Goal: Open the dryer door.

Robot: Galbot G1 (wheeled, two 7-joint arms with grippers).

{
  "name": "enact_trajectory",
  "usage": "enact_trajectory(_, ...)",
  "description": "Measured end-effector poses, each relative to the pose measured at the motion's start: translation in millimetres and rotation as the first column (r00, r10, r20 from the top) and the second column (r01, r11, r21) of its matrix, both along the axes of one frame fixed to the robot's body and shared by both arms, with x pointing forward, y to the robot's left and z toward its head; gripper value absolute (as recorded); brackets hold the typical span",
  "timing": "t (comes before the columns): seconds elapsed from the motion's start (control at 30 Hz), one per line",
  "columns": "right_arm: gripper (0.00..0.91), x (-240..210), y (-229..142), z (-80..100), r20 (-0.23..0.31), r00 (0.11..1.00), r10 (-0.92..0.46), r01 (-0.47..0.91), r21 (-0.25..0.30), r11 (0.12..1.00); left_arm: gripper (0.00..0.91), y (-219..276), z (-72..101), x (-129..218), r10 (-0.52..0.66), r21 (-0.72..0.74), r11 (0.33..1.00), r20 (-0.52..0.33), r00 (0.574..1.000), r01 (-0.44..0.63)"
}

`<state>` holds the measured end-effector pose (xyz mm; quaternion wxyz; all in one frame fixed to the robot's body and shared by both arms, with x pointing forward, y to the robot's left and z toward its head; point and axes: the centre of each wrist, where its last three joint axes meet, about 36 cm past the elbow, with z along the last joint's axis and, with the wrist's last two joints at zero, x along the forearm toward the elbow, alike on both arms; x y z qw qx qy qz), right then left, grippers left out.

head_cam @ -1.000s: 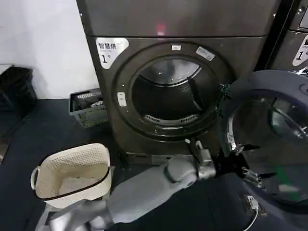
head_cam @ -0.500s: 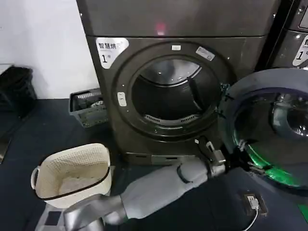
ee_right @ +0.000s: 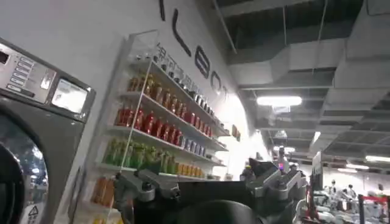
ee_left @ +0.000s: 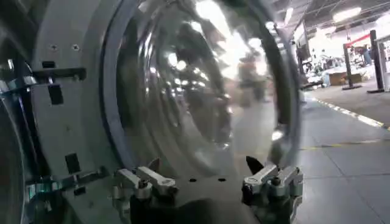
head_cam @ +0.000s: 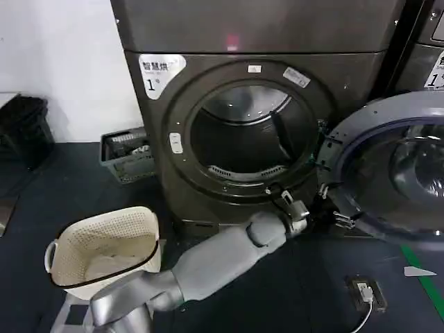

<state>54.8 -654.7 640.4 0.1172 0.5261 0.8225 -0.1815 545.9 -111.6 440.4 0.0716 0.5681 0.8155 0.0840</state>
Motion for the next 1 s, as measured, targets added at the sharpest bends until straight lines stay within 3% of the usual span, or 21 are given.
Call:
enact_trajectory(0.2,0.907,2,0,-2.6,0.002,1.0,0.005,-0.005,0.001,1.0,0.907,-1,-3.5,-4,-0.008,-0.006,1.0,-0.012,1.0,0.008)
enact_trajectory(0.63,0.907,2,1,1.0,-0.004,1.0,0.019,-0.019,-0.013,1.0,0.907,-10,12.0,-23,-0.06,-0.069,0.996,-0.021,0.998,0.058)
enact_trajectory(1.0,0.907,-5,8,15.6,0.024,1.0,0.002,0.001,-0.103,0.995,0.907,-23,38.0,-59,-0.184,-0.241,0.954,-0.007,0.983,0.177)
